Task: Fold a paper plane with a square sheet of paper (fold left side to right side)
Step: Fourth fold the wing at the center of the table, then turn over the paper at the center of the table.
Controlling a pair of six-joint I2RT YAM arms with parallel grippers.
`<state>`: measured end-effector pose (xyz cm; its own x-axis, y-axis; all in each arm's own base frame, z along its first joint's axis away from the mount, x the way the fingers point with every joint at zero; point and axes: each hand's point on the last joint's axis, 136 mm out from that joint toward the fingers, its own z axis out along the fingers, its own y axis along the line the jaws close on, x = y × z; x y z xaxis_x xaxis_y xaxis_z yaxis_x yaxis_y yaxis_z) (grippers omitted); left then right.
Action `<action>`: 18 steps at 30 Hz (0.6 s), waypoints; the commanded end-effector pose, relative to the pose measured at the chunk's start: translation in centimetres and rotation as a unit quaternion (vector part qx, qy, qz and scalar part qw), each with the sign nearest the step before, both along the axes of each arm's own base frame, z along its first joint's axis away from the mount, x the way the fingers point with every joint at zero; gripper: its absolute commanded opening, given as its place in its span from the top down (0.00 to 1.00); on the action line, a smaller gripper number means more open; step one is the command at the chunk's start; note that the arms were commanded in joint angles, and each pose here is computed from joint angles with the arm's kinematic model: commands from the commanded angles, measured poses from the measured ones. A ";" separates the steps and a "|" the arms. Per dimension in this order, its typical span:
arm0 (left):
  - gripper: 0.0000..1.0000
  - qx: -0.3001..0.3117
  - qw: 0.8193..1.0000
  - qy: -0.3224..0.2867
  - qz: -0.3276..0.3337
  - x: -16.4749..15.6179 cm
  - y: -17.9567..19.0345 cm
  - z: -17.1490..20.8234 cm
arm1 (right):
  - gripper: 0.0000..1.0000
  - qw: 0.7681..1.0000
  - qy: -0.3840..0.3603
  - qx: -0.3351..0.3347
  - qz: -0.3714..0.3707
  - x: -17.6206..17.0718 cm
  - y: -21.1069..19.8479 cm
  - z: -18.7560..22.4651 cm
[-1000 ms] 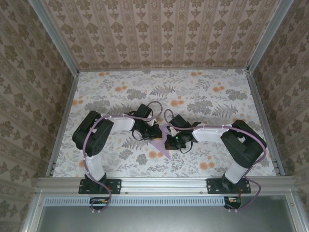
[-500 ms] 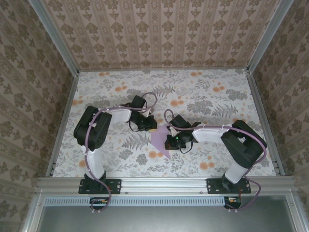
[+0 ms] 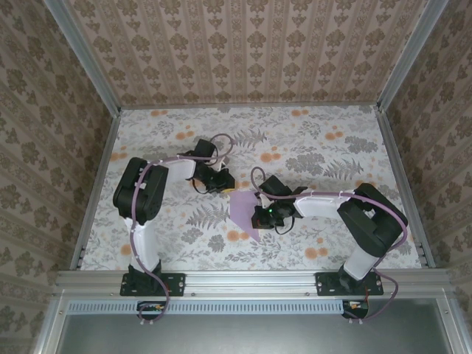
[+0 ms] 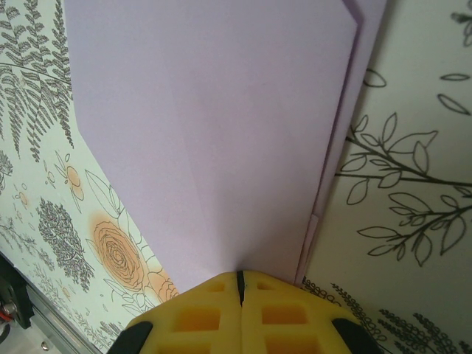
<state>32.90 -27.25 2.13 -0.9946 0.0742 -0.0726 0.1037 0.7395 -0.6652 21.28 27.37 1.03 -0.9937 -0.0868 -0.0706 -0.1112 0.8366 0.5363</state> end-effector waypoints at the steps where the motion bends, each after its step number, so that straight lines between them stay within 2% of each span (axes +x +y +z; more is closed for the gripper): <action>1: 0.82 0.034 0.999 -0.026 0.014 1.5 1.9 -0.1 | 1.00 0.992 0.075 -0.097 -0.007 -4.2 -3.8 -4.3; 5: 0.74 0.032 0.998 -0.054 0.023 1.7 2.9 2.6 | 1.00 0.996 0.057 -0.059 -0.020 -3.2 -2.4 -3.3; 11: 0.61 0.017 0.996 -0.080 0.042 -0.1 4.0 6.7 | 0.91 0.999 -0.026 -0.007 -0.043 0.0 -1.0 0.5; 14: 0.56 0.010 0.995 -0.080 0.051 -1.9 4.3 7.5 | 0.81 0.995 -0.079 0.007 -0.052 1.6 -1.0 3.0; 18: 0.50 -0.005 0.997 -0.063 0.054 -4.8 3.7 7.2 | 0.63 0.989 -0.139 0.011 -0.059 3.1 -2.1 5.7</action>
<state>30.35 -23.35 10.57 -0.9635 -0.0172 -0.2670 0.1661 0.7441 -0.6471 23.06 26.70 5.24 -0.9683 0.0093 -0.2496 -0.1353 0.8204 0.5556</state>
